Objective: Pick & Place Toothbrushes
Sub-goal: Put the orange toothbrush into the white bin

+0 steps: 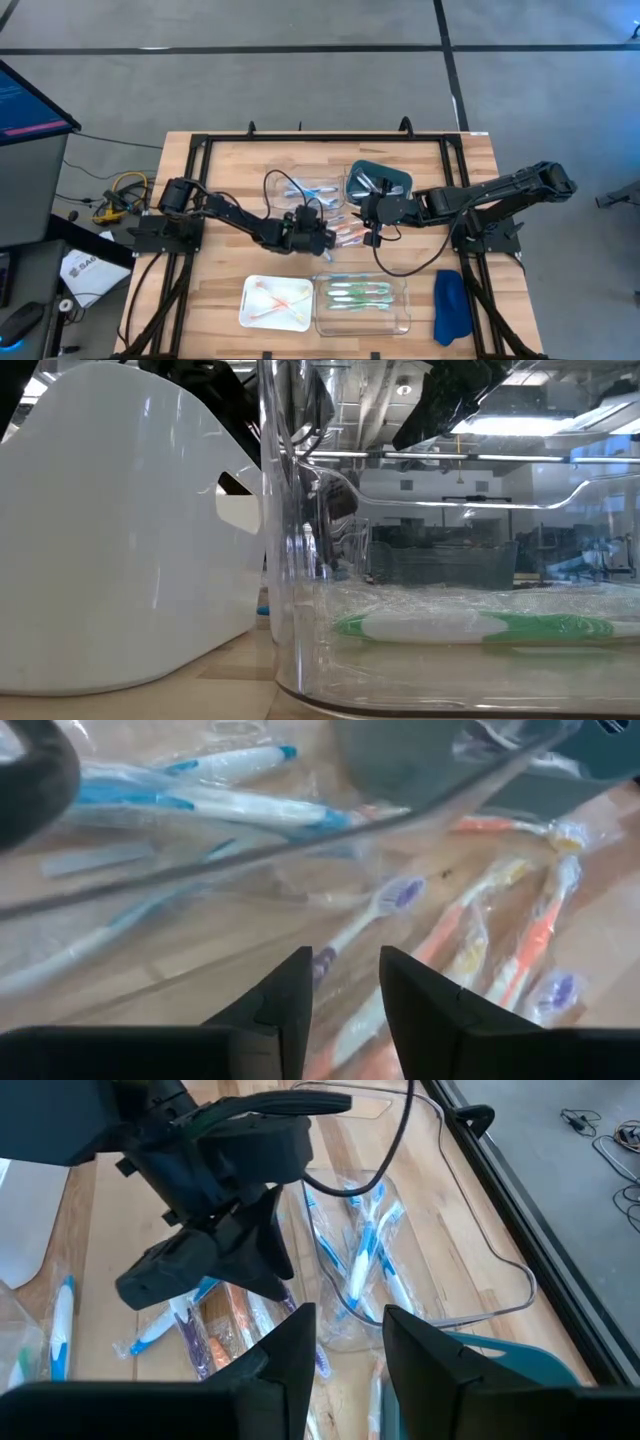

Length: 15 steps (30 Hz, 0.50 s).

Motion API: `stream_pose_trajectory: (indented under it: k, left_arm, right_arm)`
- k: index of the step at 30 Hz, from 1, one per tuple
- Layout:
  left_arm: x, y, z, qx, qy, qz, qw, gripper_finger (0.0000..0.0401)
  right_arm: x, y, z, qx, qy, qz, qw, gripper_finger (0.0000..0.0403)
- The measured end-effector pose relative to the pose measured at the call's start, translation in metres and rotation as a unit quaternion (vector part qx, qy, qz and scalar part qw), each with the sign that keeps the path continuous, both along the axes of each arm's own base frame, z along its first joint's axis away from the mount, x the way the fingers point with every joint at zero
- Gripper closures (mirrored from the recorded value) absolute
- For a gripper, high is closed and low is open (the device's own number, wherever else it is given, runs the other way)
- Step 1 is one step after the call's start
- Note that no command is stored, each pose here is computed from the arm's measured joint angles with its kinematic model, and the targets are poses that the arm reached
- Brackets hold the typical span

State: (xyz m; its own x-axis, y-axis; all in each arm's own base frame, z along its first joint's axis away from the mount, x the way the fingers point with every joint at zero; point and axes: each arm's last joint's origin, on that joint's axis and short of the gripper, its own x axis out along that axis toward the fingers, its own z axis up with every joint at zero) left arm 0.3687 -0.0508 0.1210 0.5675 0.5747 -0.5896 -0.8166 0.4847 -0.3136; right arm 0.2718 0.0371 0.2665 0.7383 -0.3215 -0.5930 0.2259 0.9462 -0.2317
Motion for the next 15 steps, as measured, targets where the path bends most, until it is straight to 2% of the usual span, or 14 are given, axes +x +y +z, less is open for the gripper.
stream_pose_trajectory:
  k: [9,15]
  left_arm:
    - [0.002,0.016,0.0,0.008,0.009,0.012,1.0,0.0288]
    - [0.003,0.029,0.0,0.031,0.036,0.003,0.999,0.0288]
  right_arm:
    - [0.0,0.0,0.0,0.008,-0.003,-0.006,1.0,0.029]
    - [0.0,0.0,0.0,0.016,-0.007,-0.013,1.0,0.029]
